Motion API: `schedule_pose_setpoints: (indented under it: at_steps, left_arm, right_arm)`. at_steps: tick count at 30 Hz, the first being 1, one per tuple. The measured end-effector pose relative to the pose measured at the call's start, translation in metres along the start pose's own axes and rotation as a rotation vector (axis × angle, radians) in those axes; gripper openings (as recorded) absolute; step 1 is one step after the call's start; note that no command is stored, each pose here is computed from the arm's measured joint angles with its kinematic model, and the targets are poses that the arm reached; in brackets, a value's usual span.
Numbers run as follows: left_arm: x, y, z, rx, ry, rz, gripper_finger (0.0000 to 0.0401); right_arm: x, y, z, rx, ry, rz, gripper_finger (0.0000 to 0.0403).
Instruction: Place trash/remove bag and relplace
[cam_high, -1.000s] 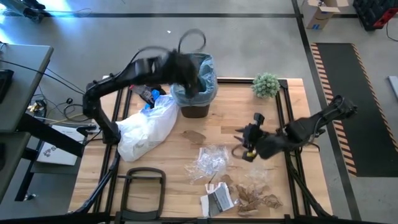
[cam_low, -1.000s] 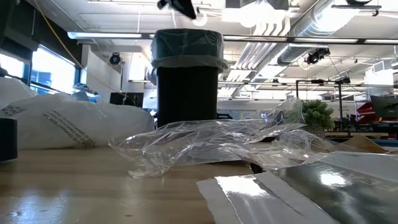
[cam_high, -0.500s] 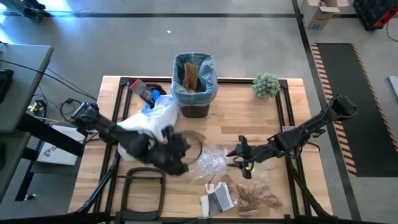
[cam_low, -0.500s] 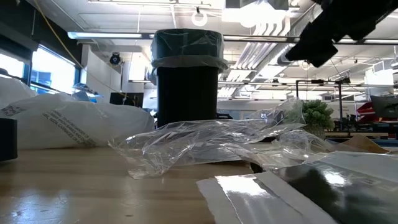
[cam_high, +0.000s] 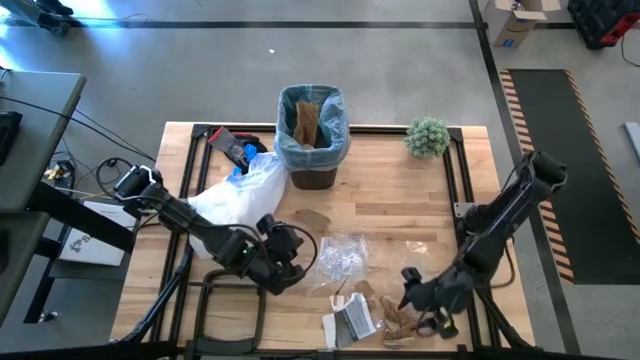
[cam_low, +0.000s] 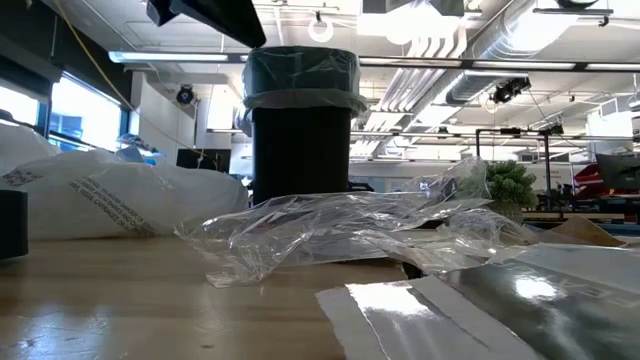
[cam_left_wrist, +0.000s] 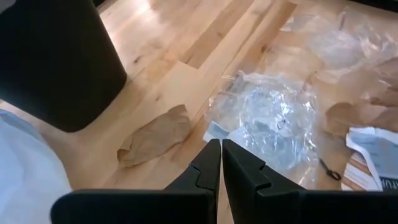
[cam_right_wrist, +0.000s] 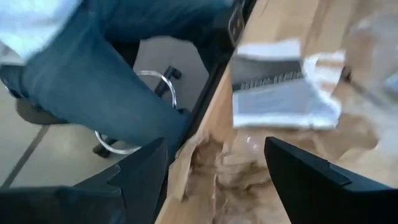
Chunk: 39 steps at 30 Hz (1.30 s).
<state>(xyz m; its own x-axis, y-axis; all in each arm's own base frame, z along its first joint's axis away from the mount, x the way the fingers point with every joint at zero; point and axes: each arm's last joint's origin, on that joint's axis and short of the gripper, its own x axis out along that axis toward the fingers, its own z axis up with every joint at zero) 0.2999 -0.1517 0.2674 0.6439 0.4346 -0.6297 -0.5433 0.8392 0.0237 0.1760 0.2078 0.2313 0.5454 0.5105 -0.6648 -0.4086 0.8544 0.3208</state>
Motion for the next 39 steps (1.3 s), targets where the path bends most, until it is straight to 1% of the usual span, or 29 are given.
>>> schedule_pose_setpoints:
  at_steps: [4,6,9,11,14,16,19,21,23,25,27,30,31,33,35,36,39]
  left_arm:
    - [0.004,0.002,-0.001,-0.001,0.005,0.008,0.0]
    - [0.005,0.003,-0.001,0.0,0.009,0.012,0.0]
    - [0.005,0.003,-0.001,0.0,0.008,0.012,0.0]
    - [0.005,0.003,-0.001,0.0,0.009,0.015,0.0]
    - [0.006,0.004,0.0,-0.004,0.008,0.017,0.0]
    - [0.006,0.004,0.0,-0.004,0.008,0.019,0.0]
    - [0.007,0.004,0.0,-0.004,0.008,0.02,0.0]
    - [0.007,0.004,0.0,-0.005,0.01,0.017,0.0]
    - [0.007,0.004,0.0,-0.006,0.007,0.019,0.0]
    - [0.007,0.004,0.0,-0.008,0.007,0.019,0.0]
    - [0.007,0.004,0.001,-0.011,0.005,0.018,0.0]
    - [0.007,0.003,0.002,-0.021,-0.002,0.009,0.0]
    - [0.006,0.004,0.003,-0.02,-0.001,0.009,0.0]
    - [0.0,0.001,0.008,-0.014,-0.009,-0.009,0.0]
    - [-0.009,-0.003,0.015,0.011,-0.035,-0.033,0.0]
    - [-0.015,-0.005,0.02,0.023,-0.054,-0.045,0.0]
    - [-0.03,-0.011,0.03,0.077,-0.12,-0.054,0.0]
  right_arm:
    - [0.028,0.007,-0.01,0.028,0.033,0.002,0.026]
    - [0.044,0.01,-0.013,0.024,0.031,0.034,0.026]
    - [0.065,0.012,-0.021,-0.004,0.059,0.071,0.026]
    - [0.075,0.011,-0.028,-0.037,0.094,0.057,0.026]
    - [0.087,0.006,-0.045,-0.102,0.179,-0.038,0.026]
    - [0.093,-0.001,-0.06,-0.141,0.259,-0.148,0.026]
    - [0.098,-0.009,-0.071,-0.112,0.31,-0.294,0.0259]
    - [0.1,-0.013,-0.075,-0.098,0.331,-0.351,0.0251]
    - [0.1,-0.016,-0.076,-0.101,0.329,-0.383,0.0227]
    - [0.101,-0.019,-0.075,-0.096,0.326,-0.397,0.0187]
    - [0.101,-0.023,-0.073,-0.085,0.33,-0.408,0.0132]
    - [0.1,-0.026,-0.071,-0.072,0.328,-0.42,0.0036]
    - [0.097,-0.028,-0.069,-0.067,0.332,-0.42,0.002]
    - [0.086,-0.029,-0.064,-0.047,0.333,-0.419,0.0014]
    - [0.068,-0.033,-0.058,-0.026,0.371,-0.439,0.0011]
    - [0.056,-0.033,-0.051,-0.018,0.372,-0.446,0.0006]
    - [0.018,-0.032,-0.019,0.019,0.289,-0.441,0.0003]
